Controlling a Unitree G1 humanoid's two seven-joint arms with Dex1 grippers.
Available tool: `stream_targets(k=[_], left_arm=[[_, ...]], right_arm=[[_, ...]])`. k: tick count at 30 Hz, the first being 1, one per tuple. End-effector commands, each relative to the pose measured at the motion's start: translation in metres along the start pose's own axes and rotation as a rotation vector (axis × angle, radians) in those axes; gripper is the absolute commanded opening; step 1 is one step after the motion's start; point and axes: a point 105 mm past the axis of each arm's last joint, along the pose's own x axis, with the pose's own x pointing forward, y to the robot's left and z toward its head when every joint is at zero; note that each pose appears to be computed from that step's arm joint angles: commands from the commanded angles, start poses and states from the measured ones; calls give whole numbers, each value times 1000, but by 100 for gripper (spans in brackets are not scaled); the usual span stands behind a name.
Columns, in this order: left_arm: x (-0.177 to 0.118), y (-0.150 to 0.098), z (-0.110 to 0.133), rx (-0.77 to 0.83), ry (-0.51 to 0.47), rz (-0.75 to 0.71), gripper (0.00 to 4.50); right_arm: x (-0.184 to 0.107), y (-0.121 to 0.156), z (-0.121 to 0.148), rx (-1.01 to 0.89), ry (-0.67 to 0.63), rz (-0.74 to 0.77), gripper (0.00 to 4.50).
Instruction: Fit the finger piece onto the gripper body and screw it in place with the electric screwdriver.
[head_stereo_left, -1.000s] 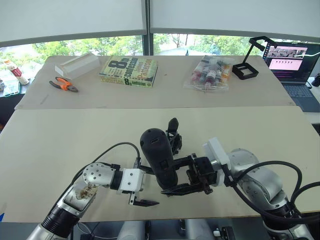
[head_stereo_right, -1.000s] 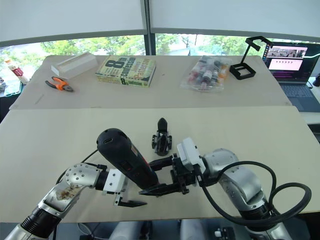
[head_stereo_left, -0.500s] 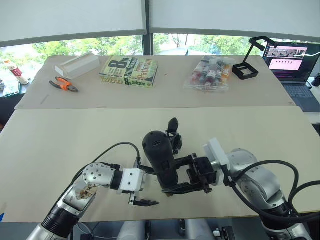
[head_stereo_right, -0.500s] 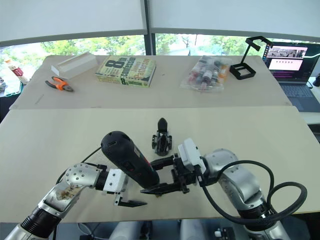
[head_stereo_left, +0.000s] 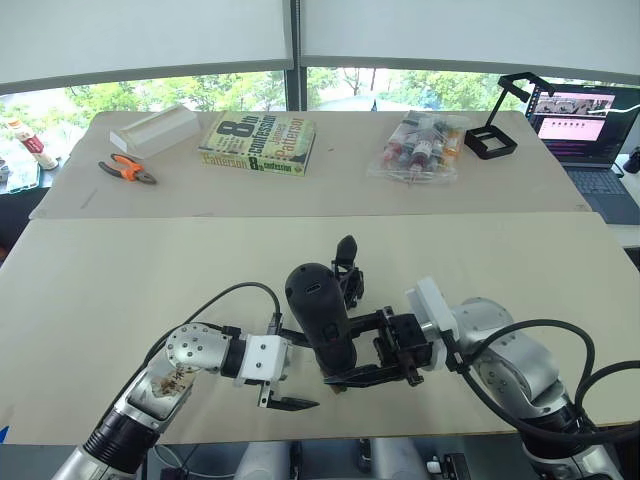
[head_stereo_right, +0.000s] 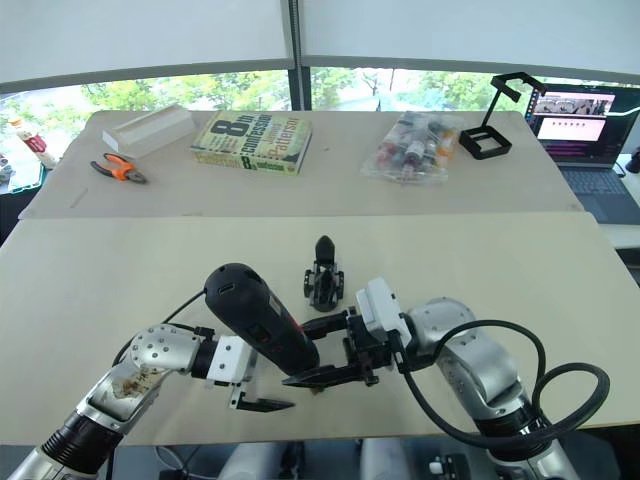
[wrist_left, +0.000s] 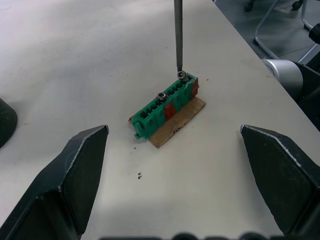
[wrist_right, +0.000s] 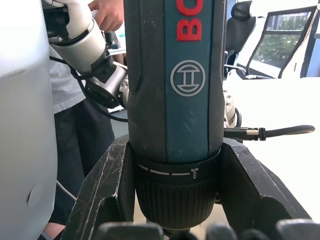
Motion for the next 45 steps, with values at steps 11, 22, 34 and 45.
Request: stream_targets(k=[11, 22, 34, 45], left_arm=[[0, 6, 4, 28, -12, 19, 450], [-1, 8, 6, 34, -12, 21, 450], [0, 8, 6, 33, -13, 21, 450], [2, 9, 6, 34, -20, 22, 450]], right_arm=[[-4, 4, 8, -30, -15, 31, 190], [1, 10, 4, -18, -19, 33, 190], [6, 10, 22, 1, -50, 40, 190], [3, 2, 20, -17, -43, 12, 190]])
